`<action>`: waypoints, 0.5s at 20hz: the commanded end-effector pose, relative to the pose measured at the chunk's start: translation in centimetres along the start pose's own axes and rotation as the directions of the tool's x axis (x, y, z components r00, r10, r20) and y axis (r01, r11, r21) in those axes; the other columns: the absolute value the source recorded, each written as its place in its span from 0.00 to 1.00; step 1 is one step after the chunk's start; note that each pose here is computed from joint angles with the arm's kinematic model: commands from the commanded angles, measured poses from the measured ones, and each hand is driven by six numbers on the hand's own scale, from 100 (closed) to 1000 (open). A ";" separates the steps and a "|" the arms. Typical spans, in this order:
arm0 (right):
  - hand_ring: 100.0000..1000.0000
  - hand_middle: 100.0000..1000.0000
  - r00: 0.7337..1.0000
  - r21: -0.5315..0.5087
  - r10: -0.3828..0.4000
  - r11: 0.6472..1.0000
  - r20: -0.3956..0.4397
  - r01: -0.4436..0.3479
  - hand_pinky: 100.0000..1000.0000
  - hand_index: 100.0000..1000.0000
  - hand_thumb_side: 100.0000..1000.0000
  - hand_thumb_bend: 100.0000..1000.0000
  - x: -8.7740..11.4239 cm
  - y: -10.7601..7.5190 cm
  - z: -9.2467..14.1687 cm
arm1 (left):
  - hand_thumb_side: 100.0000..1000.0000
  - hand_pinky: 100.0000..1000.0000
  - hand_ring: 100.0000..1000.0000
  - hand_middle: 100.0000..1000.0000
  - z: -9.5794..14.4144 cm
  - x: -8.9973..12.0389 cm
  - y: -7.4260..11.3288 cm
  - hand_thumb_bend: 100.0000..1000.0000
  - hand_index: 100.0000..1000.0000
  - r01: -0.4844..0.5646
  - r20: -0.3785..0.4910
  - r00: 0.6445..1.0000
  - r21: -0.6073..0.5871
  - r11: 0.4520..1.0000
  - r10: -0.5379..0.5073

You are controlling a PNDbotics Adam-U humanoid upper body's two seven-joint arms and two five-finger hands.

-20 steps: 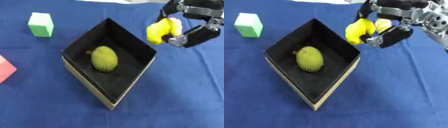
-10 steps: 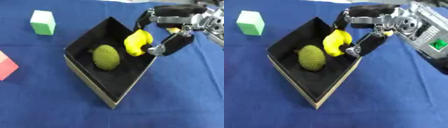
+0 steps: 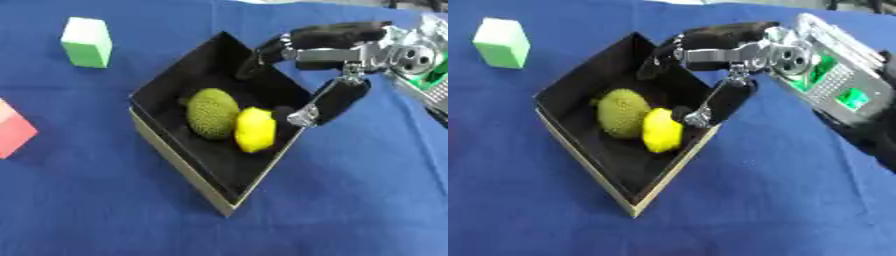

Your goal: Pick up objects on the table and place them in the box.

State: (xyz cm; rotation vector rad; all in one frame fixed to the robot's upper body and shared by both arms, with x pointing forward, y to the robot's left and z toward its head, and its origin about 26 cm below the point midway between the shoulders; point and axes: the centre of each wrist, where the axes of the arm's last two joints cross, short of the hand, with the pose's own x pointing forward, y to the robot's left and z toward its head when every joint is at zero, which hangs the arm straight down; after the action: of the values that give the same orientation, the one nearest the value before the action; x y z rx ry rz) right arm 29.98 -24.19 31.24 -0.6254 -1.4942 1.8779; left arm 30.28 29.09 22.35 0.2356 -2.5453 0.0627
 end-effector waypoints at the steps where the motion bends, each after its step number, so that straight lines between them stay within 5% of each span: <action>1: 0.86 0.79 0.999 -0.043 0.028 0.999 -0.022 -0.029 0.87 0.90 0.00 0.21 0.1 -1.1 0.9 | 0.57 0.81 0.74 0.66 -0.5 0.6 0.1 0.07 0.84 0.004 0.027 1.000 -0.014 1.000 -0.004; 6: 0.85 0.77 0.998 -0.122 -0.001 0.993 -0.056 -0.005 0.86 0.89 0.00 0.16 -0.7 -1.8 2.2 | 0.57 0.81 0.73 0.66 -0.4 0.6 0.2 0.07 0.83 0.009 0.023 1.000 -0.011 1.000 -0.009; 10: 0.84 0.76 0.982 -0.199 -0.010 0.980 -0.187 -0.028 0.86 0.87 0.00 0.19 -2.4 -1.7 4.5 | 0.57 0.81 0.73 0.66 -0.4 0.6 0.5 0.06 0.83 0.019 0.026 0.999 0.000 1.000 -0.019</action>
State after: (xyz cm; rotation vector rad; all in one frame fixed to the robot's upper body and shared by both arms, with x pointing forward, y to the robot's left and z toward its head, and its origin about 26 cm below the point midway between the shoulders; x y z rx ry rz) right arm 29.49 -27.96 32.08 -0.7678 -1.5504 1.6609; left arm 30.24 29.16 22.22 0.2399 -2.5418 0.0656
